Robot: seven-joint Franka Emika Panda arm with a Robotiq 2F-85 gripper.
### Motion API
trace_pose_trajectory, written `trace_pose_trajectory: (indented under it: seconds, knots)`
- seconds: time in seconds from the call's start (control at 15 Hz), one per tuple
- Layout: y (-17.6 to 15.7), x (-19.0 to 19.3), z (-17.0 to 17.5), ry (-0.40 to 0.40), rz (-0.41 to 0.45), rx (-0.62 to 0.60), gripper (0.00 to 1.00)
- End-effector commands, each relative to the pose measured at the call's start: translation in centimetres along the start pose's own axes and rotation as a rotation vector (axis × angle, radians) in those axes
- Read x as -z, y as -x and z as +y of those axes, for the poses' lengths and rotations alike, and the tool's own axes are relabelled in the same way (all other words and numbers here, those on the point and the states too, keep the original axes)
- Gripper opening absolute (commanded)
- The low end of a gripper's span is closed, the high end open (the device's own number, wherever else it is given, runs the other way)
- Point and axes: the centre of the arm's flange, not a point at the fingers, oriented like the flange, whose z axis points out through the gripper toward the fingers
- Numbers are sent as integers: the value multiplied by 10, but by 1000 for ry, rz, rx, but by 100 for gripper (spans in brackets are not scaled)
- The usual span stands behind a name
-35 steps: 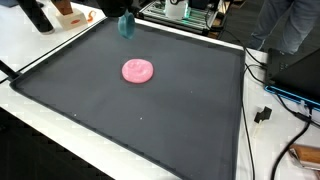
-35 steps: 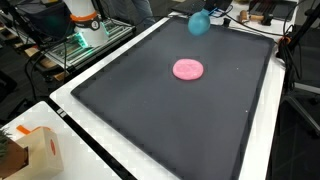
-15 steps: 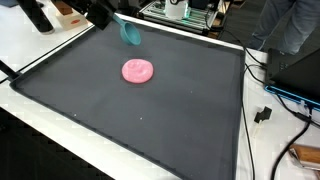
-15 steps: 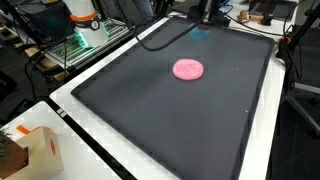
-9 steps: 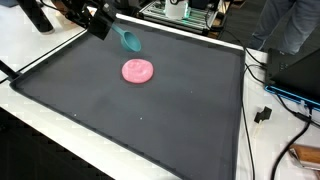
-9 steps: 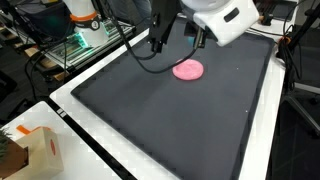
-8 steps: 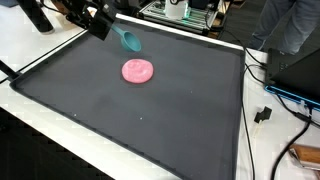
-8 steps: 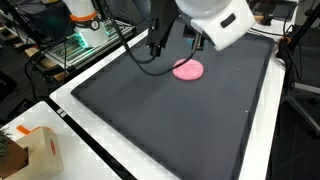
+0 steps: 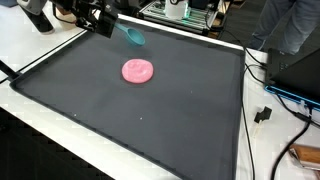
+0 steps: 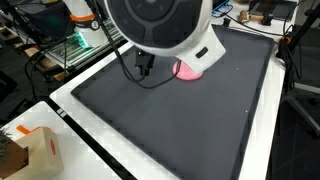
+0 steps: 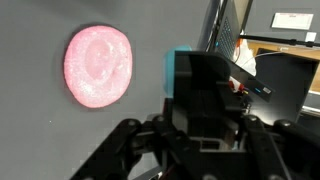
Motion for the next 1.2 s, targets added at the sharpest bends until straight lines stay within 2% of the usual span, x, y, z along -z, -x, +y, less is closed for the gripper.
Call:
trace_pose_trajectory:
  seconds: [0.0,0.33,0.87,1.13]
  knots:
    - [11,1,20,-89,13,17,25]
    - [20,-9,46,-150,46,39,25]
    - [23,-19,65,-112,73,19,25]
    - [21,-20,66,-67,79,-11,25]
